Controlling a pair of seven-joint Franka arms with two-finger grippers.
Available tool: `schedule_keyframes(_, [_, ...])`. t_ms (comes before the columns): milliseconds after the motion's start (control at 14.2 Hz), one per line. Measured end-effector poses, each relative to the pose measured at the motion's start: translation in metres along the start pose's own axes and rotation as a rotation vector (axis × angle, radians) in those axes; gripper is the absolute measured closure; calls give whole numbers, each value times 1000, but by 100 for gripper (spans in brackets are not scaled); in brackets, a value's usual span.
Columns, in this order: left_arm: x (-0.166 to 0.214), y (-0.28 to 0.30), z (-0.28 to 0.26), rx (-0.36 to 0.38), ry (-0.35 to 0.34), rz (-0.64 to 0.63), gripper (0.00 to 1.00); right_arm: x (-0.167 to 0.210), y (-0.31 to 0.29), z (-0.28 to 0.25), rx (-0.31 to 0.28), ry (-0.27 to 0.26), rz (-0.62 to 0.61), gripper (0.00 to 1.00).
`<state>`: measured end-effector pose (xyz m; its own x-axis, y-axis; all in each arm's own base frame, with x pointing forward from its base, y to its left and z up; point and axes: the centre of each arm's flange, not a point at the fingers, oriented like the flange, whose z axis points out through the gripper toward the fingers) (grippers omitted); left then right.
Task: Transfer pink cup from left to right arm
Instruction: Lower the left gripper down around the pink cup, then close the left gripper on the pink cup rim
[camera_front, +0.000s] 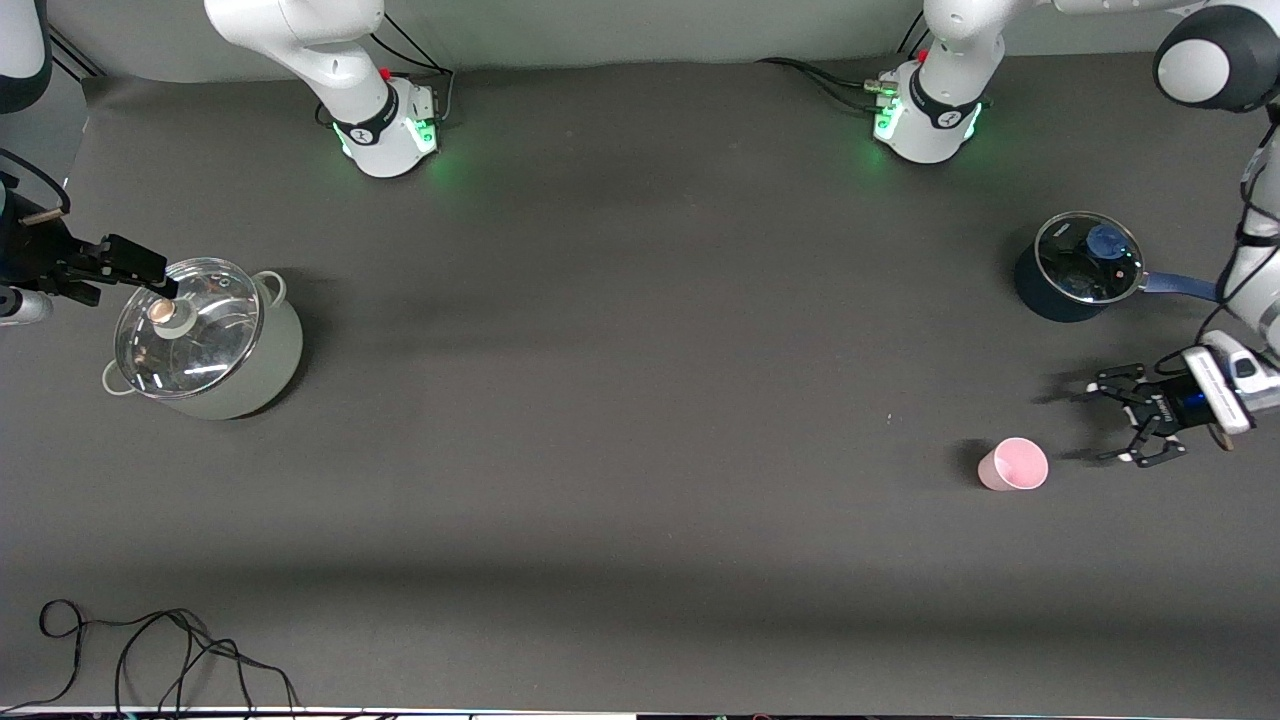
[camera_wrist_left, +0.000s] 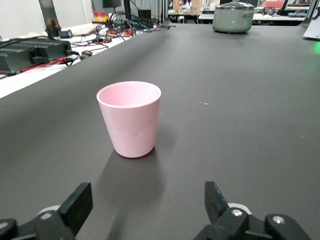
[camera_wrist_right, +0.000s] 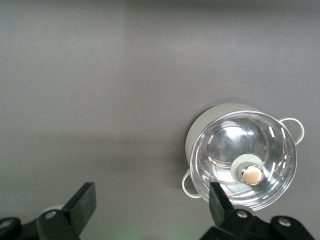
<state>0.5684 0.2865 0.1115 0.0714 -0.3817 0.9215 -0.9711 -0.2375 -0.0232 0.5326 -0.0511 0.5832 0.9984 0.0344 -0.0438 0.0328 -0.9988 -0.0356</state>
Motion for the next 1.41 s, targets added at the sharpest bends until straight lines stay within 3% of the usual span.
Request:
schedule_keyframes(283, [-23, 3, 32, 59, 44, 29, 0, 0, 0, 0, 0, 0, 0, 0])
schedule_keyframes(1413, [-8, -1, 126, 115, 118, -21, 0, 0, 0, 0, 0, 0, 0, 0])
